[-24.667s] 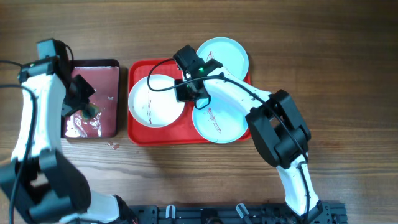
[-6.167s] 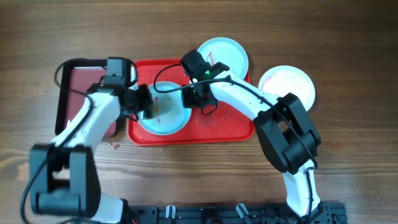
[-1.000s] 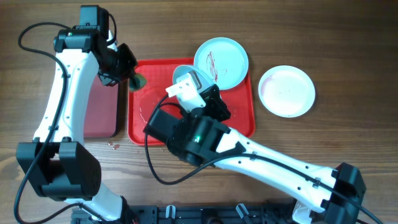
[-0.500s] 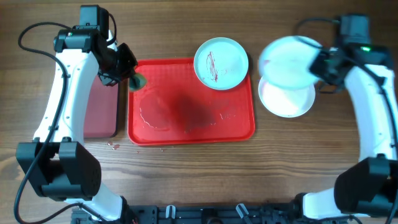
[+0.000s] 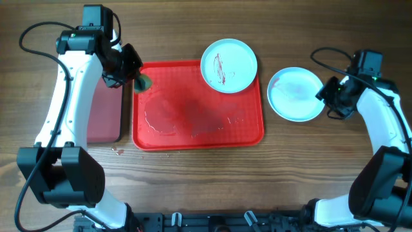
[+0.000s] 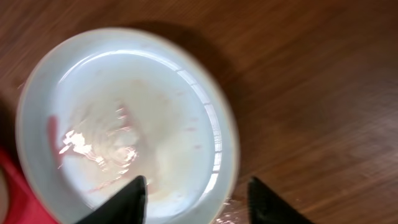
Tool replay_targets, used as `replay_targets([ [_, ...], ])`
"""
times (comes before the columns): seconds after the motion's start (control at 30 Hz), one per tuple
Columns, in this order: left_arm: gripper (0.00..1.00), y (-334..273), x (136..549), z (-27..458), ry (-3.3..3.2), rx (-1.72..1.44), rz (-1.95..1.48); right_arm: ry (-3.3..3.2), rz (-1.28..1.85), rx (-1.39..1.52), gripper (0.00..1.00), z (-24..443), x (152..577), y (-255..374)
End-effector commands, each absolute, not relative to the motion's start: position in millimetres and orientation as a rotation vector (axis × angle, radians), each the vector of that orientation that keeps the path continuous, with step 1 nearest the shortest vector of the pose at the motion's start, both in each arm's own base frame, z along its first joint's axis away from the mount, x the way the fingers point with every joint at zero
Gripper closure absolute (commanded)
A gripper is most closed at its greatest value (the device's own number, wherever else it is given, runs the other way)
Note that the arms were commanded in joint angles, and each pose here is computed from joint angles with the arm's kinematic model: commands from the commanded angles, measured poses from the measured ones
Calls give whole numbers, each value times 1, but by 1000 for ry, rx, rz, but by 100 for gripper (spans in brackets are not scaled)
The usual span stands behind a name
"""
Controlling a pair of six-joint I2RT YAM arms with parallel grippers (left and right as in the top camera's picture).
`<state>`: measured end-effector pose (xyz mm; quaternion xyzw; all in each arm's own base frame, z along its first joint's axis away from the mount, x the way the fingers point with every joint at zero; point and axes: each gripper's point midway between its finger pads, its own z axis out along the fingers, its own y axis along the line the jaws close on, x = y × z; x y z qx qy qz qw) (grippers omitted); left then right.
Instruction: Clean dirty plates on tray and stack at the side
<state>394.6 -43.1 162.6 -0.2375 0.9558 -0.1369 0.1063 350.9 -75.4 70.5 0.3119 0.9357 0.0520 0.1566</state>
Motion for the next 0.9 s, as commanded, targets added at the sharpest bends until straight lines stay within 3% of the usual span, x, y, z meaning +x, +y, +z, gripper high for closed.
replay_targets([
  [0.0, 96, -46, 397, 166, 2807, -663, -412, 2708, 301, 574, 41, 89, 375, -20],
  [0.1, 96, -47, 397, 166, 2808, -661, -413, 2666, 366, 300, 44, 108, 396, 56],
  [0.2, 96, -49, 396, 166, 2811, -654, -413, 2627, 382, 263, 48, 108, 405, 102],
  [0.37, 96, -49, 396, 166, 2811, -652, -413, 2723, 361, 334, 49, 50, 405, 137],
  [0.47, 96, -49, 396, 166, 2811, -652, -413, 2736, 363, 363, 66, 36, 407, 142],
  [0.7, 96, -49, 396, 166, 2811, -651, -414, 2765, 409, 477, 70, 6, 419, 150],
  [0.87, 96, -49, 396, 166, 2811, -652, -413, 2798, 472, 468, 96, 5, 415, 158],
])
